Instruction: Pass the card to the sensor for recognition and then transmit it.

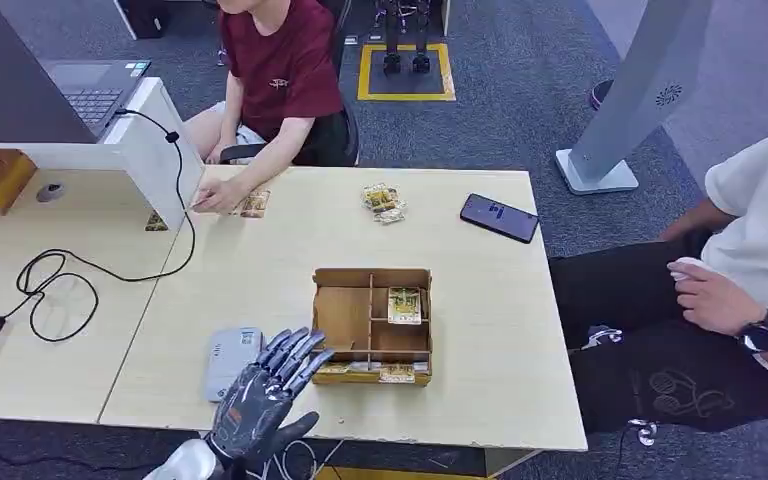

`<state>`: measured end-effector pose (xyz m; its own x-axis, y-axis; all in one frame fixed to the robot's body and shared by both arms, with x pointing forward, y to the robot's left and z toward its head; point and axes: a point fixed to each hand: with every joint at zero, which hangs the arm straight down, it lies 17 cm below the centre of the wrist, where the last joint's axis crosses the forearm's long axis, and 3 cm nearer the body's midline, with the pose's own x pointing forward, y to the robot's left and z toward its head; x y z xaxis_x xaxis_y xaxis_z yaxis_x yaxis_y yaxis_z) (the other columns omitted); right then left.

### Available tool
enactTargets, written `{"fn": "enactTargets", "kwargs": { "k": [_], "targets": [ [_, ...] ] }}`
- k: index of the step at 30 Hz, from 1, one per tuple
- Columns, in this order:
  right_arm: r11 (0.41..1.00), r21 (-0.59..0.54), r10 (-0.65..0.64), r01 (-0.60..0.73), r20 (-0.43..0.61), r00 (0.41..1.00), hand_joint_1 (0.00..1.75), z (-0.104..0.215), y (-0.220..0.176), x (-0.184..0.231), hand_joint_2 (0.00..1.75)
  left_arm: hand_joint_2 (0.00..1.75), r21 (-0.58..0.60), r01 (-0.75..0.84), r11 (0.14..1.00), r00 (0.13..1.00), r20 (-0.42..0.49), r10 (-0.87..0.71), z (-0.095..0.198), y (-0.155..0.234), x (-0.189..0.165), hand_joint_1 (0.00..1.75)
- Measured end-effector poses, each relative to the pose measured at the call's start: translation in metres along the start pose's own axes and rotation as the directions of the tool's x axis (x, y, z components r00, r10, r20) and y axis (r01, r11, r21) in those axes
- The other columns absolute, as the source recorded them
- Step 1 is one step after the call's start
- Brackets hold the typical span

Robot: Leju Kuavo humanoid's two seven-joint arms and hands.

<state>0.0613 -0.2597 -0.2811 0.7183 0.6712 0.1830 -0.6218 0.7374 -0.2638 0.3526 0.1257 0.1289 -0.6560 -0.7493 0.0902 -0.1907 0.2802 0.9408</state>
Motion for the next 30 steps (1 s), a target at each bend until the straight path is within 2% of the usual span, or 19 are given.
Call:
{"fn": "enactTargets", "kwargs": {
  "k": [17,30],
  "targets": [
    [1.0,0.002,0.018,-0.018,0.01,1.0,0.0,0.0,0.0,0.006,1.75,1.75,-0.063,-0.034,0.997,0.999,-0.009,0.033,-0.018,-0.027,0.005,0.0],
    [0.999,0.003,0.036,-0.036,0.019,0.999,0.0,-0.001,0.0,0.01,1.75,1.75,-0.086,-0.067,0.994,0.996,-0.068,0.061,-0.039,-0.044,-0.006,0.0]
  ]
}}
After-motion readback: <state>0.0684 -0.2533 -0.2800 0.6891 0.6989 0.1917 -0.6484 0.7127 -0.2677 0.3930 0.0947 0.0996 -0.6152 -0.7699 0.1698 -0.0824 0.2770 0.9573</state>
